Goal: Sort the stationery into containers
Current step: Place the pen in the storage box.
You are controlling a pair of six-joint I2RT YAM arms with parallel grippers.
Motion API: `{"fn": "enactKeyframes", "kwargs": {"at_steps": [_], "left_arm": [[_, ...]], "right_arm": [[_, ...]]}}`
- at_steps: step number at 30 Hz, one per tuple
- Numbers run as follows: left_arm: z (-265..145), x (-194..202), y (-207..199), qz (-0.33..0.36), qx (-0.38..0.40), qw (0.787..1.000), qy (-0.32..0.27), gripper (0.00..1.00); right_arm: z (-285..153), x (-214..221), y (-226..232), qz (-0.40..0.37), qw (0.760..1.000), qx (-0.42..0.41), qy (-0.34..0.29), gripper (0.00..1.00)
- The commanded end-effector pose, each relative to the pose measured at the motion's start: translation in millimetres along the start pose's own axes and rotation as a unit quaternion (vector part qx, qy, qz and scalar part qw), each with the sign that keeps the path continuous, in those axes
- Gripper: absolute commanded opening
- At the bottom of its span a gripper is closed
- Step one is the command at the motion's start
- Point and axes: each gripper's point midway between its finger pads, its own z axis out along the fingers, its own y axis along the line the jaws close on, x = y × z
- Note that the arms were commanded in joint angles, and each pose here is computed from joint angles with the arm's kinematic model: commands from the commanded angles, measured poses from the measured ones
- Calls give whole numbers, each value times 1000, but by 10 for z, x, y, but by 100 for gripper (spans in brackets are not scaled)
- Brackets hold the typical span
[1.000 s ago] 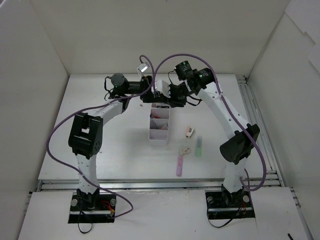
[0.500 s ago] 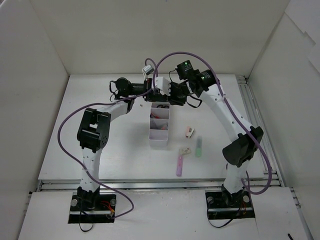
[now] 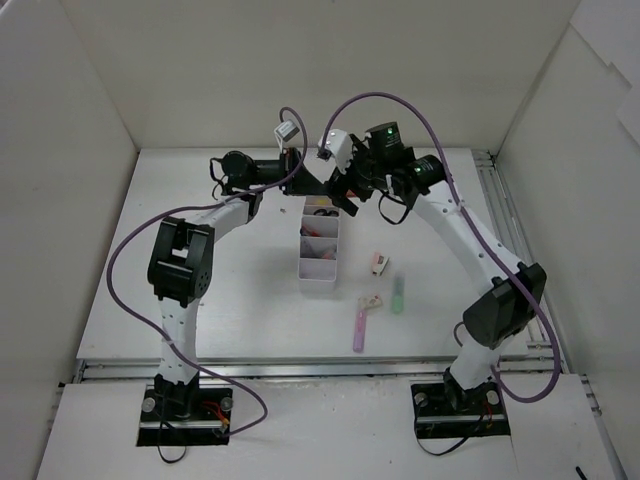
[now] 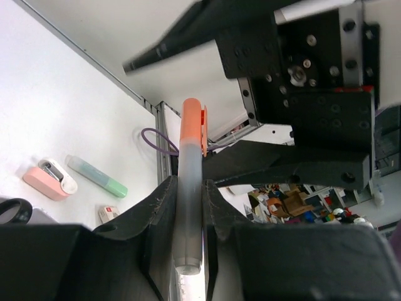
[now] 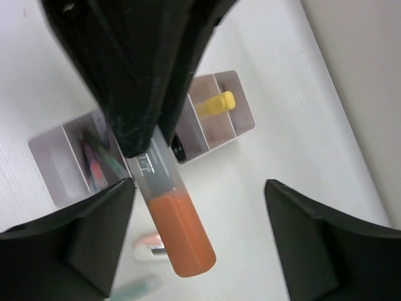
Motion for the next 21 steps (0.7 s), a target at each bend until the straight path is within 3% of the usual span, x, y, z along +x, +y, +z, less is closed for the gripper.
{"fn": "enactKeyframes", "kwargs": {"at_steps": [1, 2, 3, 4, 5, 6, 7, 11, 15, 21], "left_arm": [[-20, -115, -802, 259, 54, 964, -12, 0], [-19, -121, -810, 259, 54, 964, -14, 0], [-18, -126, -807, 260, 55, 964, -15, 0], [-18, -129, -817, 262, 55, 963, -14, 0], [-17, -133, -834, 265, 56, 963, -15, 0], [-17, -135, -848, 266, 56, 962, -14, 0], [-16, -136, -854, 269, 56, 962, -14, 0], [-15, -142, -907, 278, 57, 959, -14, 0], [-11, -166, -921, 282, 58, 957, -15, 0], [-5, -193, -901, 280, 60, 958, -21, 0]], "right_arm": [[-395, -450, -374, 72, 986, 90, -120, 86], [-475, -564, -495, 86, 978, 109, -158, 97], [-498, -598, -472, 144, 967, 102, -183, 98], [-566, -474, -513, 176, 958, 111, -198, 98], [-675, -631, -664, 182, 940, 129, -257, 98], [-693, -477, -607, 257, 920, 106, -278, 98], [-820, -642, -676, 251, 901, 103, -338, 98], [-930, -636, -680, 372, 839, 19, -396, 98], [-818, -761, -481, 392, 817, -93, -412, 98], [-868, -1002, -316, 365, 812, -128, -437, 97]]}}
